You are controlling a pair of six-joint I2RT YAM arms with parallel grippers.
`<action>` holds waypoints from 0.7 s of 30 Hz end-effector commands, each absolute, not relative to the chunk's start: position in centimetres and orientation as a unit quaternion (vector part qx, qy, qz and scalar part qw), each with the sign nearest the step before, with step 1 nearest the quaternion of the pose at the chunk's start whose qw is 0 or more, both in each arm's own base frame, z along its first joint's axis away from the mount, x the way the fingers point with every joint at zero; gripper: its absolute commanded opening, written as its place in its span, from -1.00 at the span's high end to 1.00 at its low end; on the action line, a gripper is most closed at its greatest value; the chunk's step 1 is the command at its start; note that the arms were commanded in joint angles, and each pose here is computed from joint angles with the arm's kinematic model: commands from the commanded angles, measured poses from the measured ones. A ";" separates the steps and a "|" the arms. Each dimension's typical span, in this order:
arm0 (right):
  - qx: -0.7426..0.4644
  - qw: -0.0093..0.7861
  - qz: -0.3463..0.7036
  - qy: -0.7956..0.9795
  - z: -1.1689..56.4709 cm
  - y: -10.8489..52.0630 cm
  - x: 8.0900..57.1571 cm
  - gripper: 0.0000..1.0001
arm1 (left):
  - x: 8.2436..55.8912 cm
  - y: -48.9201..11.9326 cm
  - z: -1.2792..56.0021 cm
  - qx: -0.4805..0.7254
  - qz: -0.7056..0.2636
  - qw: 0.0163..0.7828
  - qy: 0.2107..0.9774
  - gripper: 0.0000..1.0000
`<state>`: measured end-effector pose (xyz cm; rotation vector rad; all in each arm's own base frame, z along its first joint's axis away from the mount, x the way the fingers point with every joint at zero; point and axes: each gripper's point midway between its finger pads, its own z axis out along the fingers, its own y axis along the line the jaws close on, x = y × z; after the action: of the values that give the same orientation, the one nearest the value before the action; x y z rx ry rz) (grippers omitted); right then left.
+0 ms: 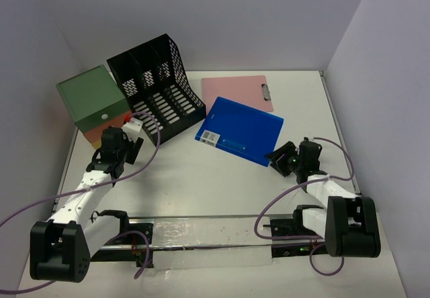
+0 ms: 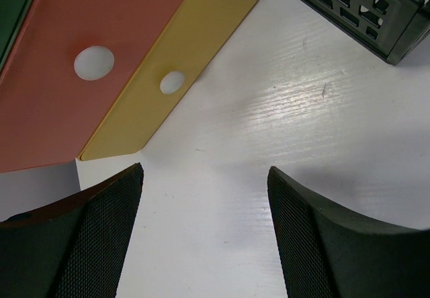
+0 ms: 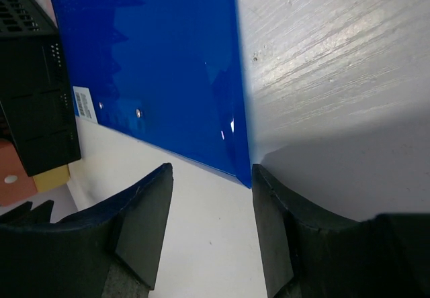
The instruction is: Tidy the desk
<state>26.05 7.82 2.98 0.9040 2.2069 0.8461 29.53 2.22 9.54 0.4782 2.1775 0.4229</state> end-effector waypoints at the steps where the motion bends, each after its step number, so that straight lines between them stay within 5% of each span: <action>1: 0.321 0.316 0.337 0.827 3.5 8.2 26.3 -0.12 | 30.7 1.8 11.4 0.181 0.158 0.445 0.863 -0.61; 21: 0.315 0.279 0.415 0.806 2.9 10.5 27.4 0.33 | 30.8 0.9 11.9 0.180 0.134 0.452 0.863 -0.58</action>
<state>26.38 9.97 1.96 0.8703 2.2131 1.0419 29.63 1.76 9.34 0.4764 2.1940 0.3877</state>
